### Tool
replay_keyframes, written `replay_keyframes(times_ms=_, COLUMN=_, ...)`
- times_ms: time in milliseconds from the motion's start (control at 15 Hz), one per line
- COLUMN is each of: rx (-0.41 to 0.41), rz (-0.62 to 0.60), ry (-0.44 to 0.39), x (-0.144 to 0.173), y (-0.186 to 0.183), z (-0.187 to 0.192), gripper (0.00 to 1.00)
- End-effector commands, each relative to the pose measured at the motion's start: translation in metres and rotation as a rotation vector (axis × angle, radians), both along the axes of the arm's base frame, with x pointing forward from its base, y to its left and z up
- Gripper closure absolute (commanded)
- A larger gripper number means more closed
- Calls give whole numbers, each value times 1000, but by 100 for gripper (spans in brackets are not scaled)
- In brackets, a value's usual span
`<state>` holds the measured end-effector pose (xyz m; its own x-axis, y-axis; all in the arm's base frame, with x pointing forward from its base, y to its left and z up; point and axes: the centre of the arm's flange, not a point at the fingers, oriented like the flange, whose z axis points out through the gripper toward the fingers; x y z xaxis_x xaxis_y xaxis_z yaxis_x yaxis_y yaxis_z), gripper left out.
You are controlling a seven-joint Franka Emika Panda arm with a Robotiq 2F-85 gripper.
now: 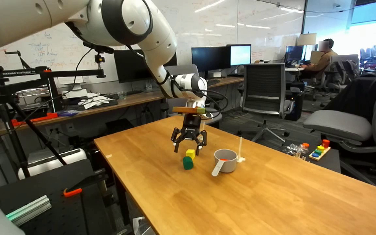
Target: Put all the blocks in the cup
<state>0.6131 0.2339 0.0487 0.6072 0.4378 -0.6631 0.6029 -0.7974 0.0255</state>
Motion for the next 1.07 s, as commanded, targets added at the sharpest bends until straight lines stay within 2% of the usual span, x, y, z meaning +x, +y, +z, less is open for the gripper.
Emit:
replay_keyframes(times_ms=0, rx=-20, rz=3, ry=-18, x=16, y=11, z=-11, gripper=0)
replay_keyframes(times_ms=400, rx=-18, rz=6, ry=-43, x=27, y=17, z=-15, gripper=0)
replay_keyframes(times_ms=467, rx=-14, rz=8, ry=-52, x=29, y=20, z=-14, gripper=25)
replay_keyframes(times_ms=533, rx=-12, rz=11, ry=-59, x=30, y=22, z=-12, gripper=26)
replay_keyframes(times_ms=1000, rx=-1, rz=-6, ry=-89, x=37, y=22, z=-5, gripper=80)
